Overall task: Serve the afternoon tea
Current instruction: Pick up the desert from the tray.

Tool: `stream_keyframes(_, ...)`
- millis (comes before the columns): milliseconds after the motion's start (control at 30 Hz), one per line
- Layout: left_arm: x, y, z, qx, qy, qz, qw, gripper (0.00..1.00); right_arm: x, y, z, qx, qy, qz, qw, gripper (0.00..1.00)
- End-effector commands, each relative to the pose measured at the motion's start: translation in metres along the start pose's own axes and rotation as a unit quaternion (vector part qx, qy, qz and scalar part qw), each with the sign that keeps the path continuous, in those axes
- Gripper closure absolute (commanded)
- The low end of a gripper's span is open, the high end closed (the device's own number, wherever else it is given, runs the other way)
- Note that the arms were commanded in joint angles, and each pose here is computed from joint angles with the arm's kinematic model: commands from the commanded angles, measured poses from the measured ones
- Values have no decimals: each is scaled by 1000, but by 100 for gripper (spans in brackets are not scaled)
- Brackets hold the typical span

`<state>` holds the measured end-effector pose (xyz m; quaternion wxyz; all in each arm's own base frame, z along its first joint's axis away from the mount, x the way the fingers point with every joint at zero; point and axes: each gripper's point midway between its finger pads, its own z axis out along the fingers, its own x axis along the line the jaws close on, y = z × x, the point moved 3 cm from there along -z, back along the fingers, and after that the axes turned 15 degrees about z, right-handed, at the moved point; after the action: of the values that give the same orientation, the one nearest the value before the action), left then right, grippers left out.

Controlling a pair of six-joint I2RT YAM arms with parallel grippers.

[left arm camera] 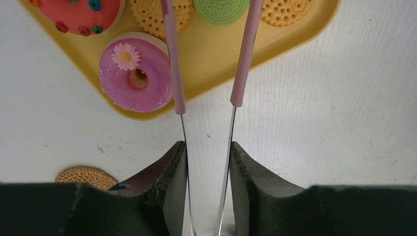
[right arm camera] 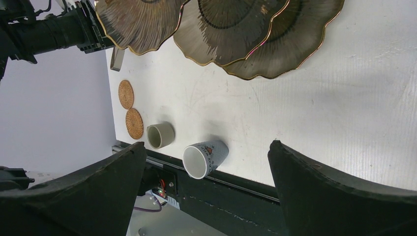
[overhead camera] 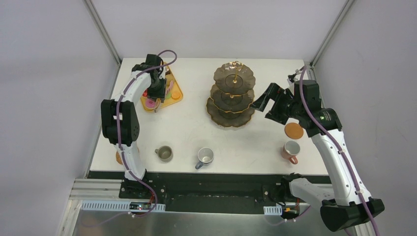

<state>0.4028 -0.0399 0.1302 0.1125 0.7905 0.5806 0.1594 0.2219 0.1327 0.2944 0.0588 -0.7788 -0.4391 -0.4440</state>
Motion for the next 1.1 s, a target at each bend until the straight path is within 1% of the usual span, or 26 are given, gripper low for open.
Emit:
stream_keyframes(0,4,9,-11,-6,3,9,1000,65,4,2,1,-2,6,-3,1000,1)
stream_keyframes(100,5,10,-8,-4,2,11,1000,63,3,2,2,-3,6,-1,1000,1)
stream_keyframes(867,13,39,22,-4,6,11,1000,63,5,5,3,-2,2,2,1000,1)
stream_keyframes(1067,17,43,29,-3,11,7,1000,65,5,5,3,-4,-2,4,1000,1)
